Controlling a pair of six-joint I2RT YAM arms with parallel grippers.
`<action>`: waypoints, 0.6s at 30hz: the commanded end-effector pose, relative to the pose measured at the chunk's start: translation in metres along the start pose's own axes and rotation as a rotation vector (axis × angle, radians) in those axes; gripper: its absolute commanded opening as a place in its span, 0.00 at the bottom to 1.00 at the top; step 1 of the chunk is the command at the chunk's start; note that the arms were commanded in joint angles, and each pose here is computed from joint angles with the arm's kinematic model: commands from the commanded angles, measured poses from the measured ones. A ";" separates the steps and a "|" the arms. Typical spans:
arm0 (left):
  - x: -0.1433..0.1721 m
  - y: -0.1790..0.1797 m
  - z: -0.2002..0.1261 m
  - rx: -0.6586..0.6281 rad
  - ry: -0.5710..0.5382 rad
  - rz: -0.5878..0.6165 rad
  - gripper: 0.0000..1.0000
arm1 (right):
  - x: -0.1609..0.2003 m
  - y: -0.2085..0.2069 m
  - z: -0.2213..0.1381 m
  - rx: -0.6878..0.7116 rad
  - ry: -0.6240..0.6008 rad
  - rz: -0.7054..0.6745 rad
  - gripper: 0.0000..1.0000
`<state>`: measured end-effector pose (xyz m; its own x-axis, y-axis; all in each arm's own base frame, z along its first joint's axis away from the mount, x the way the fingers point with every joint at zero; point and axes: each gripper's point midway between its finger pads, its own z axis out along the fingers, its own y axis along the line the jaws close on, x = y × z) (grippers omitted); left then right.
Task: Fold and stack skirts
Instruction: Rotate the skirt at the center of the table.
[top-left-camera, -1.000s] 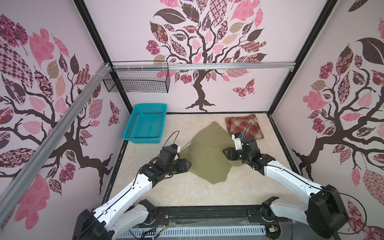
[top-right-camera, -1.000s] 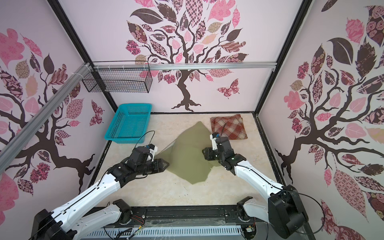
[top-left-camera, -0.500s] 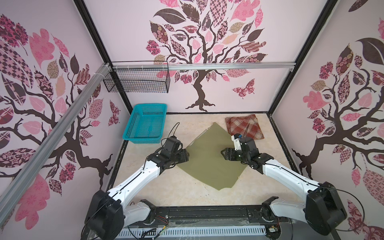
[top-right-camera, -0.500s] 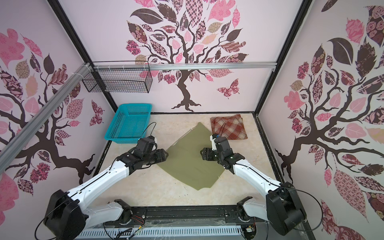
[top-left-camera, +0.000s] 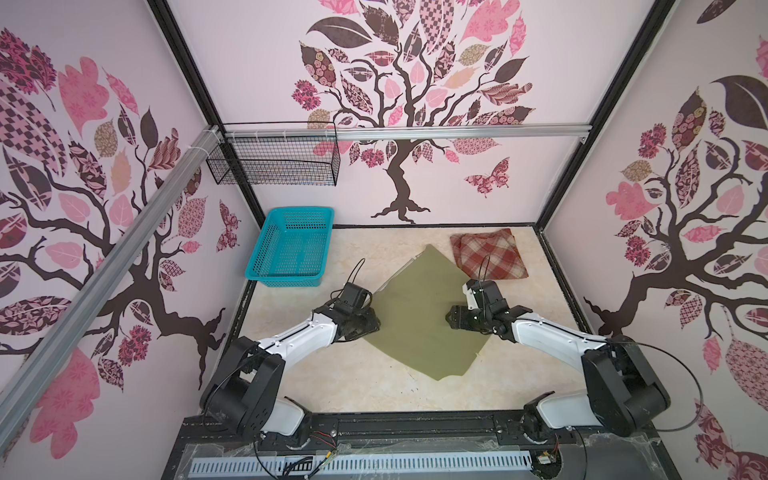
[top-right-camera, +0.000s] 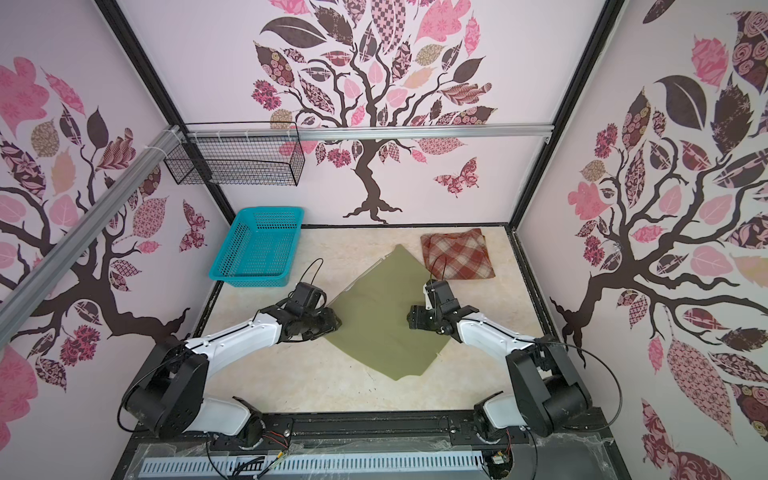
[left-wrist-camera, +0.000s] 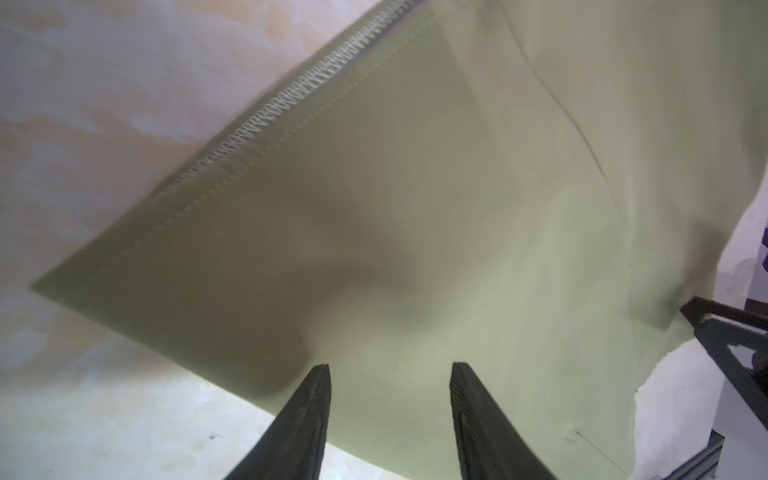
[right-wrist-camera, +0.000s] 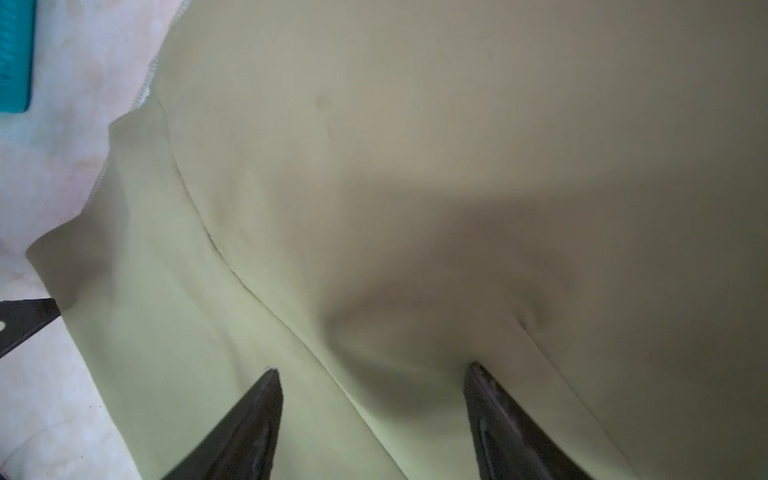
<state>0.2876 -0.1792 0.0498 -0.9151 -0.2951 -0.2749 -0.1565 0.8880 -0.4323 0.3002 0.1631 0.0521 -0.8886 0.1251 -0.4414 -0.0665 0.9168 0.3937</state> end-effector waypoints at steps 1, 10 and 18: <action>-0.004 0.022 0.011 -0.049 -0.011 -0.038 0.51 | 0.022 -0.007 0.013 -0.006 0.073 0.033 0.69; -0.027 0.050 0.033 -0.130 -0.030 -0.075 0.51 | 0.051 0.005 0.026 -0.046 0.121 0.086 0.65; -0.079 0.078 0.044 -0.136 -0.106 -0.191 0.50 | 0.051 0.039 0.033 -0.078 0.113 0.069 0.65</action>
<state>0.3727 -0.1242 0.0283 -0.8109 -0.4796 -0.3353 -0.3119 0.8390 -0.4458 0.2789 0.2116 0.0339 -0.9096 0.1381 -0.3920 -0.0830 0.8639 0.4968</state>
